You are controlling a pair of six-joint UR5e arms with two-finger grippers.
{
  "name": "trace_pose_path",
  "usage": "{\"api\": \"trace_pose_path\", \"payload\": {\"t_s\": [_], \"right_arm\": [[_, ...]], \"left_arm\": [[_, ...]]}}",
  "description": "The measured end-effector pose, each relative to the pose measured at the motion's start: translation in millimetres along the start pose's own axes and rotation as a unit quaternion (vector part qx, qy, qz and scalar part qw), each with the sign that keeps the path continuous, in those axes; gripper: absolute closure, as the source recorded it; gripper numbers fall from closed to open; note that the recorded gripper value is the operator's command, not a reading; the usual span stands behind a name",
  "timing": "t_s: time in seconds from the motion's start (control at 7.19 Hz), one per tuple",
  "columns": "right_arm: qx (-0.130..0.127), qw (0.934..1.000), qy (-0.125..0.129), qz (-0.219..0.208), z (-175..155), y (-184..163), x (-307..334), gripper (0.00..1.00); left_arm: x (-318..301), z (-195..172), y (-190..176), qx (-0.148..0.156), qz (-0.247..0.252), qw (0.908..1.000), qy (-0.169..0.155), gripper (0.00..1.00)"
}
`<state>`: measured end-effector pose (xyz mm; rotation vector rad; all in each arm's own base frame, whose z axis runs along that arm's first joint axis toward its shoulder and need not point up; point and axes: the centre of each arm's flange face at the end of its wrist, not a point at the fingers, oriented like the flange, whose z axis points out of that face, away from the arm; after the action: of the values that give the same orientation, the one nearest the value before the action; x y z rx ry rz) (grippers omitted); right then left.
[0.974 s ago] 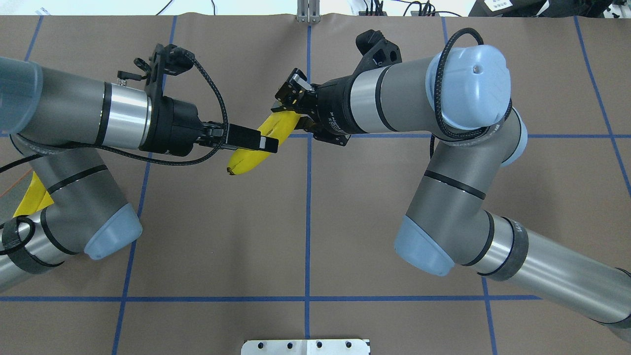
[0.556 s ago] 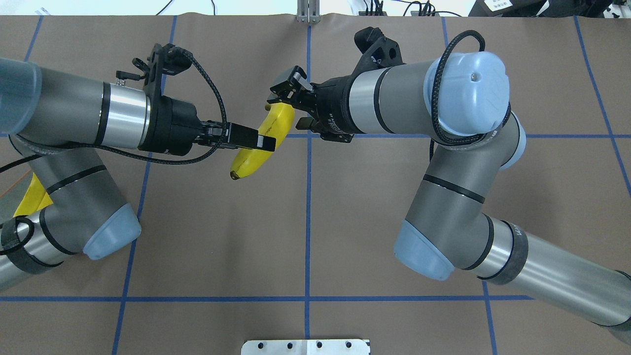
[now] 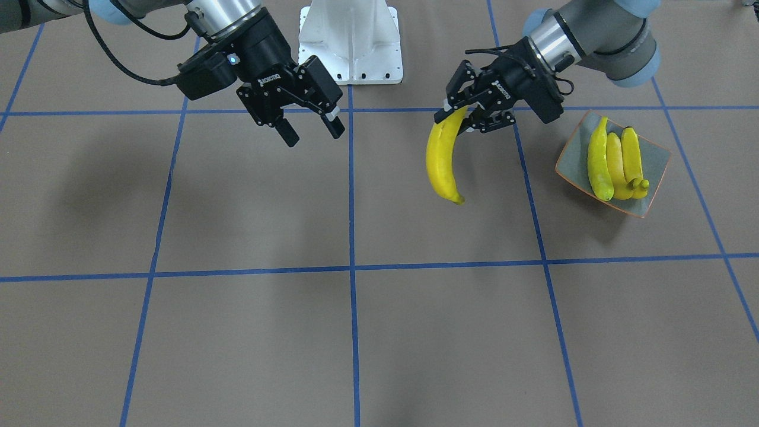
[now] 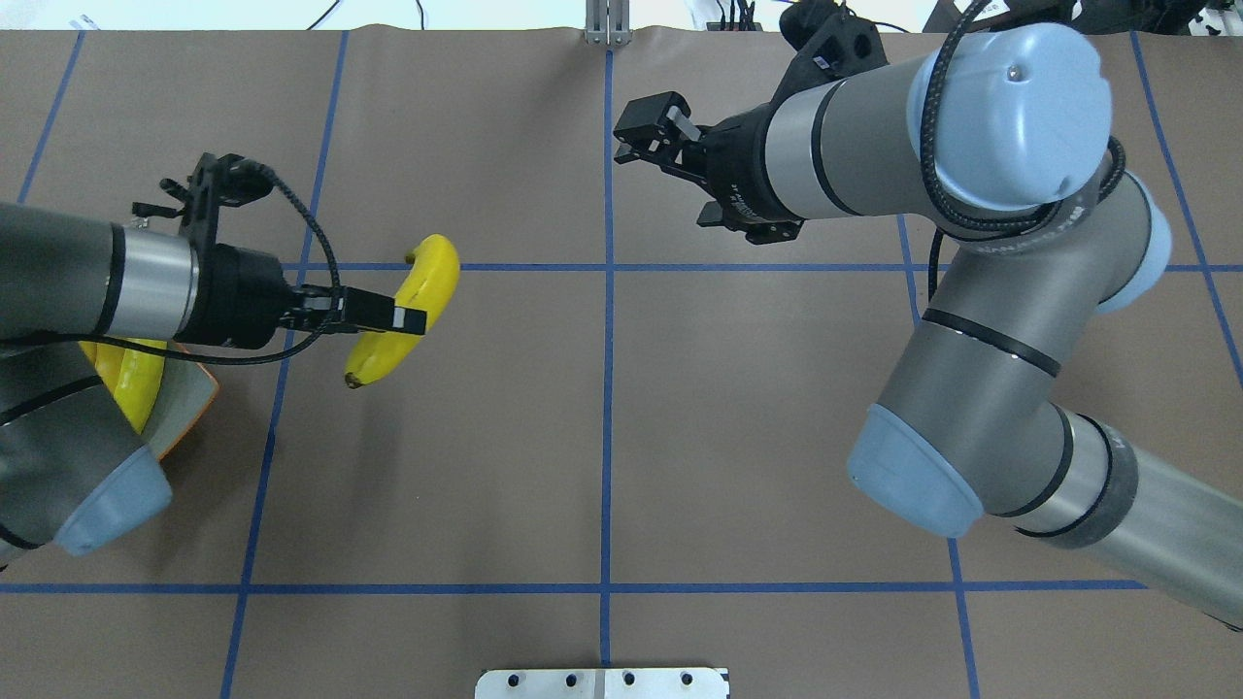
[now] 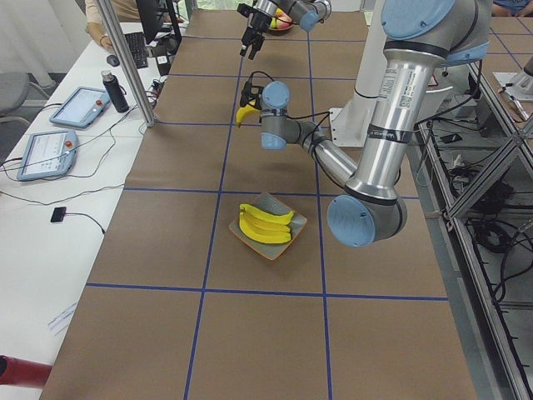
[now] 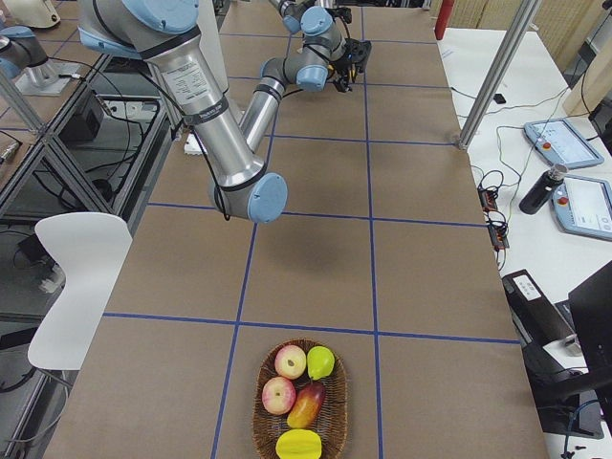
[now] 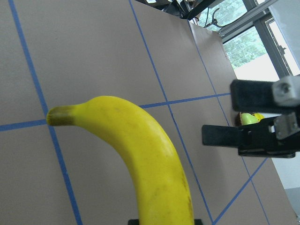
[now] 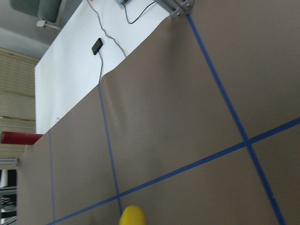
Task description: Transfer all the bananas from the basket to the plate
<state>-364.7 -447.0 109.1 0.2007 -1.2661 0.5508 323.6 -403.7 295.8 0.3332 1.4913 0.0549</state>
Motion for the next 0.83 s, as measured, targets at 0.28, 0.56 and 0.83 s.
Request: {"api": "trace_pose_path", "payload": {"t_s": [0.28, 0.56, 0.83], "right_arm": [[0.017, 0.9941, 0.091, -0.057, -3, -24, 34, 0.0], [0.02, 0.9807, 0.156, -0.116, -3, -58, 80, 0.0], [0.005, 0.9701, 0.192, -0.148, -12, -97, 124, 0.0]], "left_arm": [[-76, -43, 24, 0.0, 0.018, 0.9975, -0.068, 1.0], [-134, -84, 41, -0.006, 0.071, 0.9895, -0.125, 1.0], [-182, -116, 64, -0.011, 0.138, 0.9726, -0.186, 1.0]]}}
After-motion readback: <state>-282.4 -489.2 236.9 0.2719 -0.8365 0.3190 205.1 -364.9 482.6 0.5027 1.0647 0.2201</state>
